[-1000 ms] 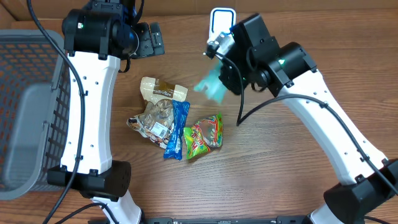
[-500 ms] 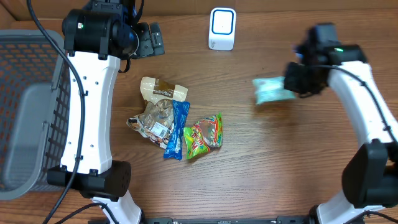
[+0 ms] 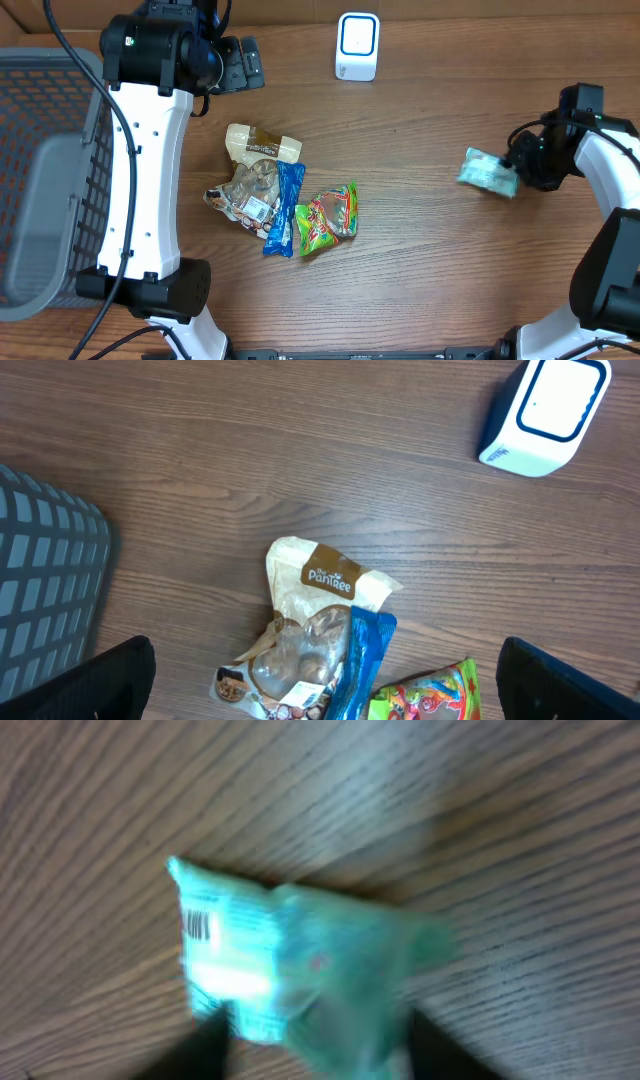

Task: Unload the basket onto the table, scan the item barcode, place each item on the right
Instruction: 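Carry the tissue pack to the right and drop it on the table, then move the right gripper to the green gummy candy pack and grasp it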

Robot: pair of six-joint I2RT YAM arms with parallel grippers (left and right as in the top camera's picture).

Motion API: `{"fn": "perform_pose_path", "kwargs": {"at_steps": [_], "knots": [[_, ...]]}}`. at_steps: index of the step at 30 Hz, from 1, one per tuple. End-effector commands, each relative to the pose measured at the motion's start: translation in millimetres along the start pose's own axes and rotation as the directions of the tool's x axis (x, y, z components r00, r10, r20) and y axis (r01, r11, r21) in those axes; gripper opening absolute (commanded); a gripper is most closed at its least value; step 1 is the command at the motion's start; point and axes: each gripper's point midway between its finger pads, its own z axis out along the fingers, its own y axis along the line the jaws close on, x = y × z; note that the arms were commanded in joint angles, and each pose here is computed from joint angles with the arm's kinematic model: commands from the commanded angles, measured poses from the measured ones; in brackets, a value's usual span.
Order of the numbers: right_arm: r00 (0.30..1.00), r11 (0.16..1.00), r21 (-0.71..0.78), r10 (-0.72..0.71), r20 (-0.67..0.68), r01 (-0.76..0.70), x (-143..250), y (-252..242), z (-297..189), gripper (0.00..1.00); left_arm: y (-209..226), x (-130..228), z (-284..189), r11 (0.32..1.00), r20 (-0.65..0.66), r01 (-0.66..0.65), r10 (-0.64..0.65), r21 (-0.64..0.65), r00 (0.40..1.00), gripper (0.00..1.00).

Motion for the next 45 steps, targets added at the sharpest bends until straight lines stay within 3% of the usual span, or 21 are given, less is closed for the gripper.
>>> {"fn": "perform_pose_path", "kwargs": {"at_steps": [1,5,11,17,21,24,29,33,39,45], "knots": [[1.0,1.0,0.013,-0.011,0.002,0.011,0,0,-4,0.81,-1,1,2,1.0,-0.007,0.018,-0.018,-0.001,1.0,1.0],[0.998,0.998,-0.017,-0.058,-0.026,0.058,2,13,-22,0.82,-1,1,2,1.0,-0.007,0.018,-0.018,-0.001,1.0,1.0],[0.968,0.946,-0.229,-0.245,-0.052,0.227,18,87,-50,0.81,-1,1,2,1.0,-0.007,0.018,-0.018,-0.001,1.0,1.0],[0.898,0.86,-0.338,-0.432,-0.081,0.383,70,160,-40,0.81,-1,1,2,1.0,-0.007,0.018,-0.018,-0.001,1.0,1.0],[0.871,0.831,-0.365,-0.482,-0.094,0.42,106,199,-30,0.77,-1,1,2,1.0,-0.007,0.018,-0.018,-0.001,1.0,1.0],[0.865,0.823,-0.373,-0.492,-0.095,0.427,130,222,-21,0.66,-1,1,2,1.0,-0.007,0.018,-0.018,-0.001,1.0,1.0],[0.845,0.785,-0.405,-0.532,-0.053,0.468,161,259,-19,0.25,-1,1,2,1.0,-0.007,0.018,-0.018,-0.001,1.0,1.0],[0.829,0.762,-0.422,-0.557,-0.042,0.491,186,278,-19,0.05,-1,1,2,1.0,-0.007,0.018,-0.018,-0.001,1.0,1.0],[0.817,0.764,-0.403,-0.573,-0.062,0.504,214,287,-12,0.04,-1,1,2,1.0,-0.007,0.018,-0.018,-0.001,1.0,1.0],[0.815,0.804,-0.365,-0.554,-0.17,0.47,241,283,19,0.04,-1,1,2,1.0,-0.007,0.018,-0.018,-0.001,1.0,1.0]]}}
